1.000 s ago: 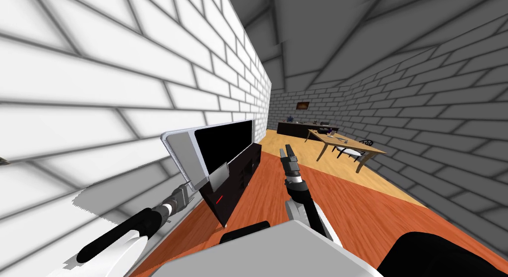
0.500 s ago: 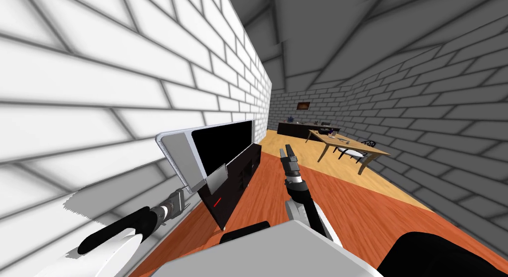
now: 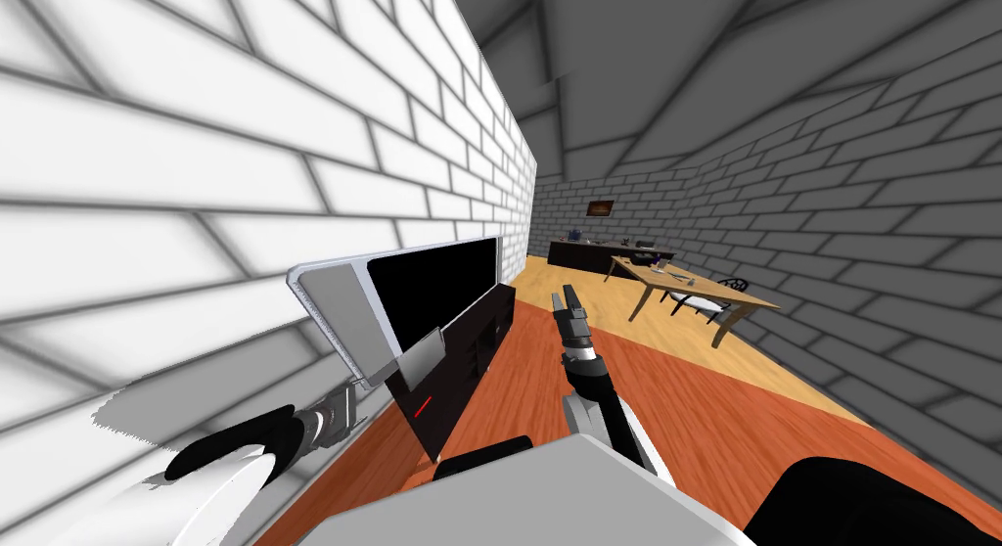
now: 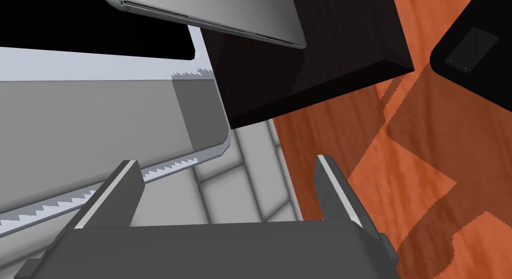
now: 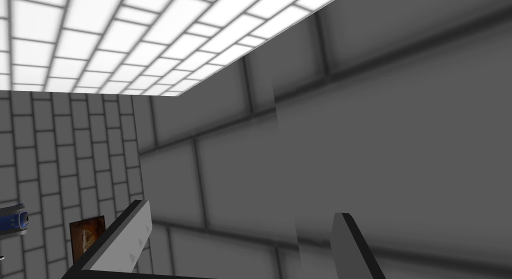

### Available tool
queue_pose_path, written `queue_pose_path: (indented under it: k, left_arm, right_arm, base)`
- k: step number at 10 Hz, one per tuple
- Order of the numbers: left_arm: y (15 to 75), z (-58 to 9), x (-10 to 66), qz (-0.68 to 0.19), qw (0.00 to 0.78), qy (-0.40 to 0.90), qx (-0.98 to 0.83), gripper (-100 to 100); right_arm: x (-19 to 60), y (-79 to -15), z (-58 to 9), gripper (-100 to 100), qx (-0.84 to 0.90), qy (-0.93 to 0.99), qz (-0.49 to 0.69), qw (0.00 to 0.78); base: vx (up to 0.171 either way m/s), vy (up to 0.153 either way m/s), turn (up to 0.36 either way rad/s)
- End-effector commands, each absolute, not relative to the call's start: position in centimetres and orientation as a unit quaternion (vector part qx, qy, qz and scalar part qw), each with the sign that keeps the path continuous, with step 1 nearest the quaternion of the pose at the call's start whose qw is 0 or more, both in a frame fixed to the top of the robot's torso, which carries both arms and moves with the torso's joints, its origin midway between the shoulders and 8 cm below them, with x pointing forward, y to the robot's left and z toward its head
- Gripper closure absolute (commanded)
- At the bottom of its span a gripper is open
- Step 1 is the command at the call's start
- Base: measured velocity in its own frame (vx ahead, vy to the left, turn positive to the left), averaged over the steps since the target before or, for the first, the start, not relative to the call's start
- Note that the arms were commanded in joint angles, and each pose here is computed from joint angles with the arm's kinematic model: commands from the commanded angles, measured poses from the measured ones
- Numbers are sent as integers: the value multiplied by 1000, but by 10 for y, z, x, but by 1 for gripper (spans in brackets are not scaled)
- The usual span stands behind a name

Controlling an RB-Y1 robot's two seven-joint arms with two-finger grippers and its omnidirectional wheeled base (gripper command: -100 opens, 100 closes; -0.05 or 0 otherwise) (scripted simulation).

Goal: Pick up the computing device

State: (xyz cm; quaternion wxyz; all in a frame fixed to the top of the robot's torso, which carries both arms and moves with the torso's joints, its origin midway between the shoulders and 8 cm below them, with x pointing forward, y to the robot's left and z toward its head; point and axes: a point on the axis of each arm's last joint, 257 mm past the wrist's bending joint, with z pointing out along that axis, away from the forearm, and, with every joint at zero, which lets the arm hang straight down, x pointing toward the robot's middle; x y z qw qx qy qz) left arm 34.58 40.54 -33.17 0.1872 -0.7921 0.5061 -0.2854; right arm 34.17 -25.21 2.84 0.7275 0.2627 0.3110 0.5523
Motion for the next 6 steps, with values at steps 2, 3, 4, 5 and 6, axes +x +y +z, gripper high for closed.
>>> queue_pose_path:
  k: [2, 3, 4, 5, 6]
  left_arm:
    - [412, -341, 331, -255, 161, 498, -813, -100]
    - [418, -343, 325, -242, 146, 487, -827, -100]
    - [418, -346, 320, -231, 140, 488, -830, -100]
    - [423, -345, 316, -222, 127, 476, -841, -100]
    - [424, -349, 310, -209, 121, 478, -845, -100]
  right_arm:
    - [342, -252, 28, 0, 263, 311, 552, 727]
    - [342, -252, 28, 0, 263, 311, 552, 727]
    - [342, -252, 28, 0, 263, 311, 552, 727]
    - [342, -252, 28, 0, 263, 311, 552, 727]
    - [342, -252, 28, 0, 263, 311, 552, 727]
  base:
    - [50, -35, 11]
    - [62, -55, 9]
    - [60, -43, 13]
    - [75, -50, 9]
    - [69, -47, 7]
